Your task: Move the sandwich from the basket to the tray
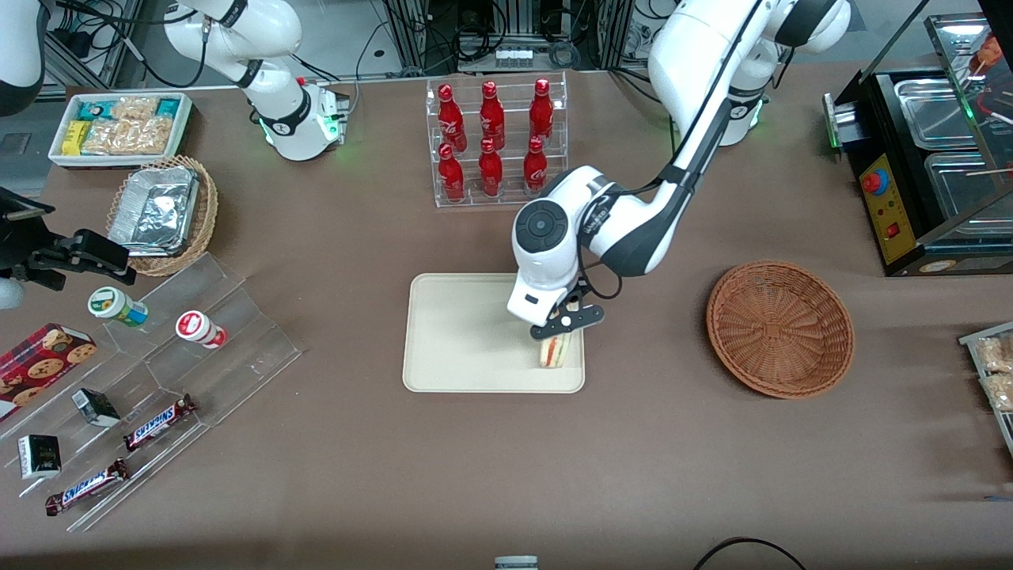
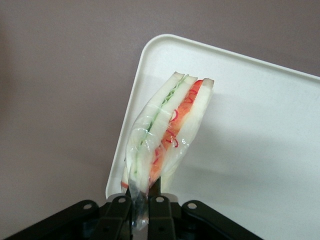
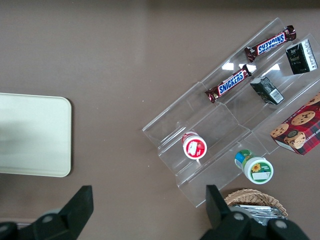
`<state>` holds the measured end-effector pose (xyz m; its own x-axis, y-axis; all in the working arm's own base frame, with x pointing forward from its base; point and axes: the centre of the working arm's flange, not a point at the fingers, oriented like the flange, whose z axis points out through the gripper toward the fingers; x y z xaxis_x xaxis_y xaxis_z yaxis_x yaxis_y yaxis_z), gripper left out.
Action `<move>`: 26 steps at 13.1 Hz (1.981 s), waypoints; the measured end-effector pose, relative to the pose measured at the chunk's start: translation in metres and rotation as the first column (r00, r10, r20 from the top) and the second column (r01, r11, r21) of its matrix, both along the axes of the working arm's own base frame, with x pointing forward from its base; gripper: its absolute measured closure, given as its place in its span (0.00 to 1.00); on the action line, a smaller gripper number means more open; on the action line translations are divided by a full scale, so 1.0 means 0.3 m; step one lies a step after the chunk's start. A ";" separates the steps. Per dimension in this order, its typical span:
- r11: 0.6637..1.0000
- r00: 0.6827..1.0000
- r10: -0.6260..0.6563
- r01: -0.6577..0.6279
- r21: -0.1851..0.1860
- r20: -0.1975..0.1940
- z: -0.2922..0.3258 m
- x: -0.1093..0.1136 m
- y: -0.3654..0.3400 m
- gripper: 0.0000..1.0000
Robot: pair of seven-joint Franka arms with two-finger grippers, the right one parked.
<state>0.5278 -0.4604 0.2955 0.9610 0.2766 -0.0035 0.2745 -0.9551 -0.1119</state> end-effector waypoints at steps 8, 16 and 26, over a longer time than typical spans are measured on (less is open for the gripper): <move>0.999 1.000 0.013 -0.013 0.034 0.004 -0.118 -0.002 -0.057 0.88; 0.998 0.996 0.067 -0.067 -0.001 0.064 -0.021 0.047 -0.074 0.06; 0.961 0.959 0.269 -0.262 -0.087 0.092 0.721 0.210 0.408 0.00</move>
<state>0.5908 -0.3379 0.5118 0.8491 0.5246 0.0613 0.5257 -0.8506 -0.0029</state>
